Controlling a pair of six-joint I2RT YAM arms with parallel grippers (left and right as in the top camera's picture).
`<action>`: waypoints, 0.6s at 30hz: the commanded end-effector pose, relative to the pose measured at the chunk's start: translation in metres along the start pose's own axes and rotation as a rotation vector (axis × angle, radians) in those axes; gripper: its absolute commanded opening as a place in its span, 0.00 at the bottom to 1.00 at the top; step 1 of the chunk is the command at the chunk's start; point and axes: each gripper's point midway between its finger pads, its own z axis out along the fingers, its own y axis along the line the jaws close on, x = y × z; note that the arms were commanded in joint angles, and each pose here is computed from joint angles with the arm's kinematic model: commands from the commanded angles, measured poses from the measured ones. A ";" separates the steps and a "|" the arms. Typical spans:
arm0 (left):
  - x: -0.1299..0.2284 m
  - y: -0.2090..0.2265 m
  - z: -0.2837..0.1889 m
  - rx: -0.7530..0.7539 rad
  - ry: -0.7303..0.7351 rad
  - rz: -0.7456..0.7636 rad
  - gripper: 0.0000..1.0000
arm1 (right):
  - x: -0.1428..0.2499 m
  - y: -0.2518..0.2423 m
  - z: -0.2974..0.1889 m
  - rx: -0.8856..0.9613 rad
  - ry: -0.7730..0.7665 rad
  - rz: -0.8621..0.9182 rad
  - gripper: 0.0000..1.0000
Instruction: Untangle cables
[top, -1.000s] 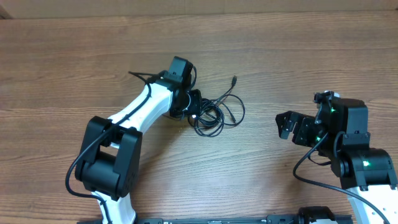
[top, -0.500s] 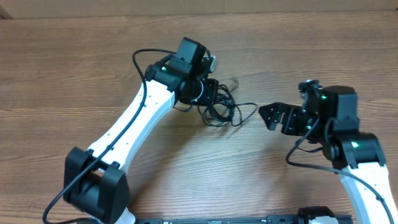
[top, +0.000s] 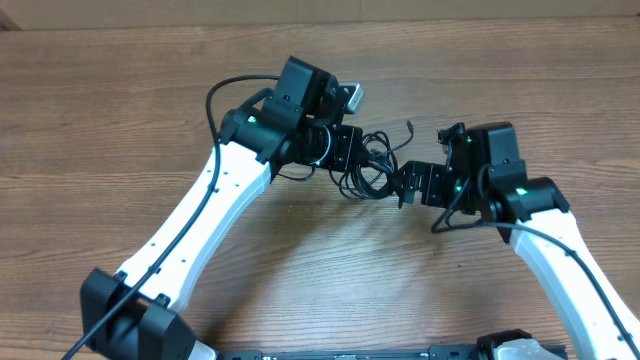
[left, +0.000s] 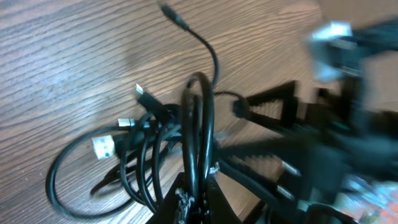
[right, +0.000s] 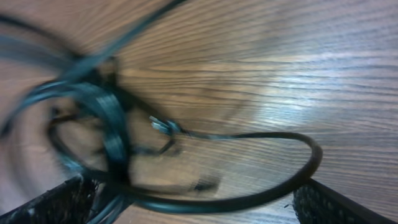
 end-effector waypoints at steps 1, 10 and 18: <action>-0.011 -0.035 -0.032 0.082 -0.076 0.087 0.04 | -0.012 -0.004 0.006 0.037 -0.023 0.058 1.00; -0.006 -0.050 -0.048 0.129 -0.089 0.111 0.04 | -0.016 -0.049 0.016 0.259 -0.063 0.246 1.00; 0.001 -0.006 -0.047 -0.112 -0.075 0.092 0.04 | -0.011 0.017 0.022 -0.108 0.035 0.072 1.00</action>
